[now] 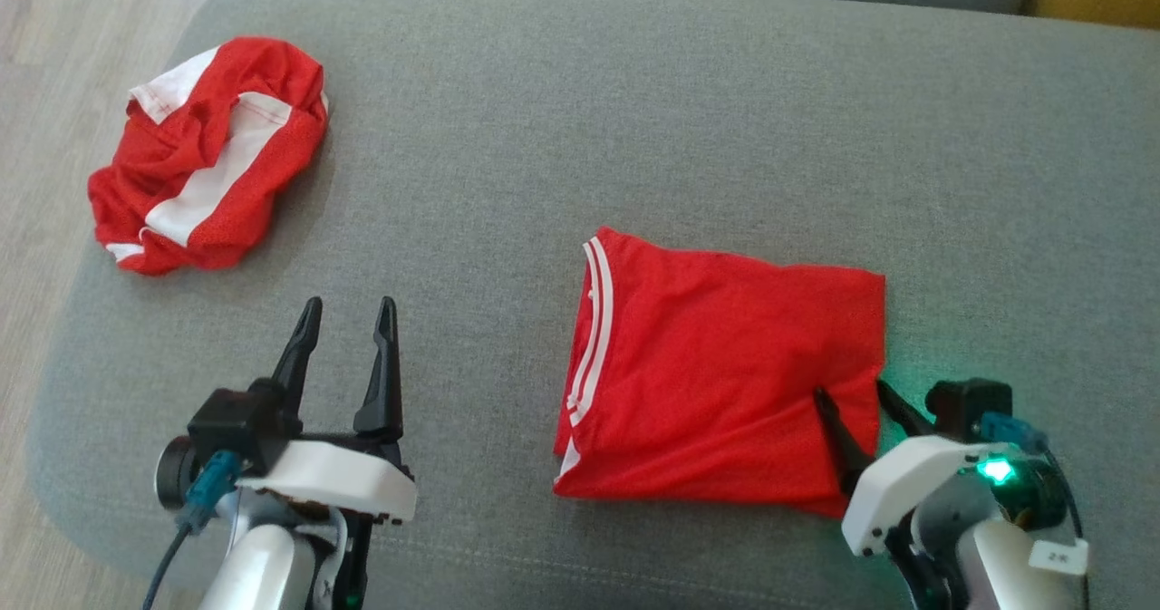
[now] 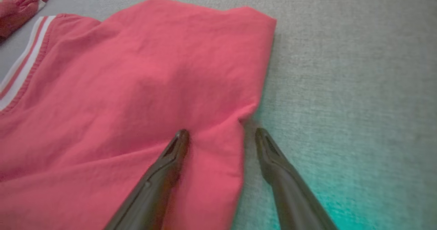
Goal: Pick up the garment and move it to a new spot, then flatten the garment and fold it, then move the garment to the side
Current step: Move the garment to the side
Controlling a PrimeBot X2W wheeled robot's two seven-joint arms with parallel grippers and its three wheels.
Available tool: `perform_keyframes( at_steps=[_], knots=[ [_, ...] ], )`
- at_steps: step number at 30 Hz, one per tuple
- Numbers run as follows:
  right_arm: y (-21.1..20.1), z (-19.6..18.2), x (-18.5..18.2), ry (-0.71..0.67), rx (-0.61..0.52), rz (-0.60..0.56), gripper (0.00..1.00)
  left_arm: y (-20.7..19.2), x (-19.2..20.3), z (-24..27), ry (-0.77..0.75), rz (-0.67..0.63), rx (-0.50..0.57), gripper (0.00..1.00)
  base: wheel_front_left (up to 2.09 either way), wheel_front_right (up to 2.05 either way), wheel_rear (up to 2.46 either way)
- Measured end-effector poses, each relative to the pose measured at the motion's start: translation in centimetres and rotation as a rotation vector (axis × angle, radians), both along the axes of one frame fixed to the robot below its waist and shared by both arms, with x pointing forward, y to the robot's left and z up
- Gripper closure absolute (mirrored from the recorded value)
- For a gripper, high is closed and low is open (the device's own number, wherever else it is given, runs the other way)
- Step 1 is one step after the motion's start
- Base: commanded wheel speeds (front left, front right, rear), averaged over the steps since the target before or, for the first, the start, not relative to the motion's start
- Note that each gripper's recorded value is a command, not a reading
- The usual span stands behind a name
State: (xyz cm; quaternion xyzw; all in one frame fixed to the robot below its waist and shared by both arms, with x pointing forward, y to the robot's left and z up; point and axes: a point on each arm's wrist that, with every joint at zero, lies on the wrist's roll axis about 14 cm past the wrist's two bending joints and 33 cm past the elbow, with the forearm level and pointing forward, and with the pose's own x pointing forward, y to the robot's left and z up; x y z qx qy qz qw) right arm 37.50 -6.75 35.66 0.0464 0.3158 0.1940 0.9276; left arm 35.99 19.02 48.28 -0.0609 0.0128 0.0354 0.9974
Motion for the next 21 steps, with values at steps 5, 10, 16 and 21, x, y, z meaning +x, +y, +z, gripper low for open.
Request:
perform_keyframes(
  at_steps=[5, 10, 16, 21],
  knots=[
    [0.7, 0.1, 0.3, 0.004, 0.022, 0.011, 1.00, 0.0, 0.1, -0.4, 0.008, 0.004, -0.003, 0.00, 0.00, 0.00, 0.00],
    [0.5, 0.6, 0.4, -0.017, 0.023, 0.010, 1.00, -0.5, 0.5, -0.4, 0.006, -0.011, -0.006, 0.00, 0.00, 0.00, 0.00],
    [-0.5, 1.9, 0.3, -0.066, 0.031, -0.009, 1.00, -2.1, 1.5, -0.1, -0.013, -0.064, -0.014, 0.00, 0.00, 0.00, 0.00],
    [-3.1, 2.3, 0.2, -0.084, 0.011, -0.059, 1.00, -4.1, 2.5, -0.1, -0.019, -0.124, -0.023, 0.00, 0.00, 0.00, 0.00]
  ],
)
